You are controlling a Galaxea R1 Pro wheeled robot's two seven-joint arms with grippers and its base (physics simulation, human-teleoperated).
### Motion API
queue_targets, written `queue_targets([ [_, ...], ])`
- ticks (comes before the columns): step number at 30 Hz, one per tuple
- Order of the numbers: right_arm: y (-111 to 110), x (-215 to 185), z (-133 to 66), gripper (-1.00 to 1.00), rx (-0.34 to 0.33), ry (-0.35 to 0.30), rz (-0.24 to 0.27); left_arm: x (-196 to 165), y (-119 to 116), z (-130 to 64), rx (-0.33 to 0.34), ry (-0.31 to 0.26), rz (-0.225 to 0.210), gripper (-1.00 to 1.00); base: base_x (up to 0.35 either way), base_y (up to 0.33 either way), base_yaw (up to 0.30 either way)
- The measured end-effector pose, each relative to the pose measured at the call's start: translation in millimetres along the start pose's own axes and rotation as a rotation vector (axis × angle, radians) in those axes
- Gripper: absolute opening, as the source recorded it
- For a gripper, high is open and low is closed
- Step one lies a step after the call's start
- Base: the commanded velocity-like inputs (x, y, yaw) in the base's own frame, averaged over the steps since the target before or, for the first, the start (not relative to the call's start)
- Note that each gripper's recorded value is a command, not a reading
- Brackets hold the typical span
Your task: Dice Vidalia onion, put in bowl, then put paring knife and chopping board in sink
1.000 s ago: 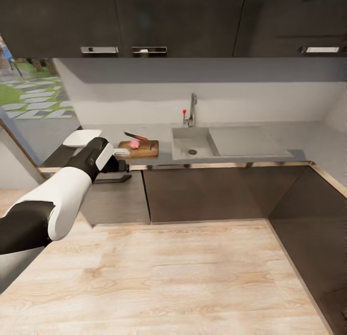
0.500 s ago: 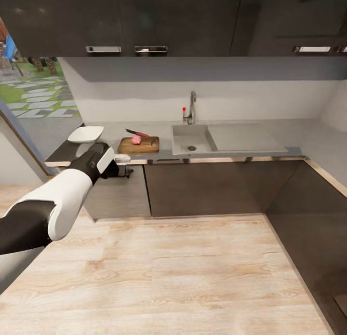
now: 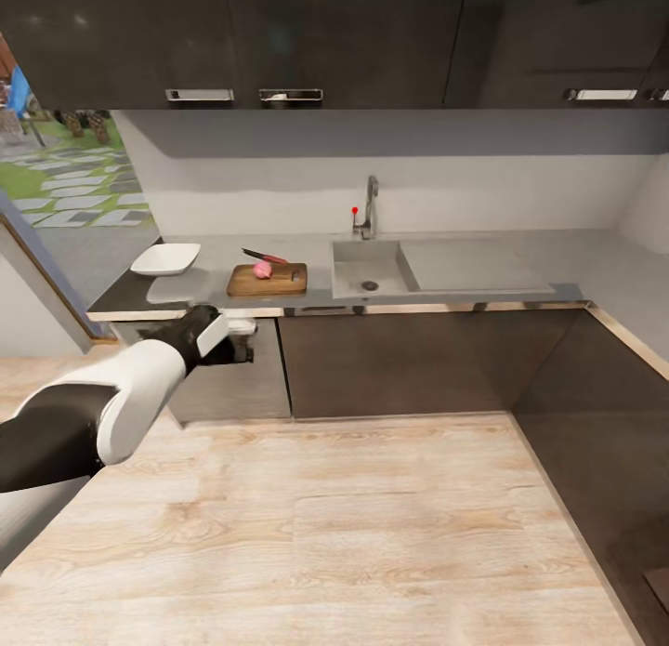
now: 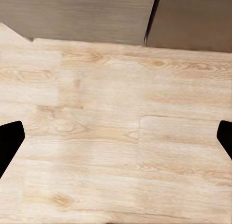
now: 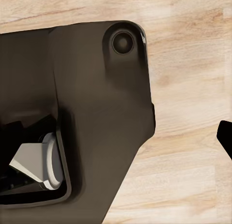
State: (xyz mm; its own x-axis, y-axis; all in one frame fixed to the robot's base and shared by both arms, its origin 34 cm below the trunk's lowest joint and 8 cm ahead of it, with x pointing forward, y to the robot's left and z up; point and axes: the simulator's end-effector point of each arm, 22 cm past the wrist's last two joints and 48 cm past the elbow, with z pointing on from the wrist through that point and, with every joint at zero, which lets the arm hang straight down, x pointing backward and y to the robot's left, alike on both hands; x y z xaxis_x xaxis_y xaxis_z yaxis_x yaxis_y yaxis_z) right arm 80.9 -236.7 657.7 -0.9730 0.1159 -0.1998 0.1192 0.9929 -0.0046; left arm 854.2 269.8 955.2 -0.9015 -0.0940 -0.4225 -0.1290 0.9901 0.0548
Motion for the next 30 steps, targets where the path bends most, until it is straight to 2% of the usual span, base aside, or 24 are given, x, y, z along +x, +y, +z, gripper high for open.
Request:
queue_targets([
  [3,0.0,0.1,0.0,1.00,0.000,0.000,0.000,14.3,-1.7,16.0,-0.007,-0.021,-0.013,1.00,0.000,0.000,0.000],
  [8,0.0,0.4,-0.1,1.00,0.000,0.001,0.000,16.6,-9.8,26.5,0.013,-0.082,-0.028,1.00,0.000,0.000,0.000],
  [13,-0.1,0.4,-0.1,1.00,0.000,0.001,0.000,46.3,-19.8,45.8,0.067,-0.071,-0.031,1.00,0.000,0.000,0.000],
  [18,0.0,0.1,0.0,1.00,0.000,0.000,0.000,66.5,-18.9,63.2,0.073,-0.110,-0.042,1.00,0.000,0.000,0.000],
  [23,0.0,0.4,-0.2,1.00,0.000,0.001,0.000,101.3,-11.9,85.7,0.060,-0.152,-0.053,1.00,0.000,0.000,0.000],
  [30,0.0,0.3,-0.1,1.00,0.000,0.001,0.000,161.5,2.3,110.2,0.037,-0.129,-0.059,1.00,0.000,0.000,0.000],
])
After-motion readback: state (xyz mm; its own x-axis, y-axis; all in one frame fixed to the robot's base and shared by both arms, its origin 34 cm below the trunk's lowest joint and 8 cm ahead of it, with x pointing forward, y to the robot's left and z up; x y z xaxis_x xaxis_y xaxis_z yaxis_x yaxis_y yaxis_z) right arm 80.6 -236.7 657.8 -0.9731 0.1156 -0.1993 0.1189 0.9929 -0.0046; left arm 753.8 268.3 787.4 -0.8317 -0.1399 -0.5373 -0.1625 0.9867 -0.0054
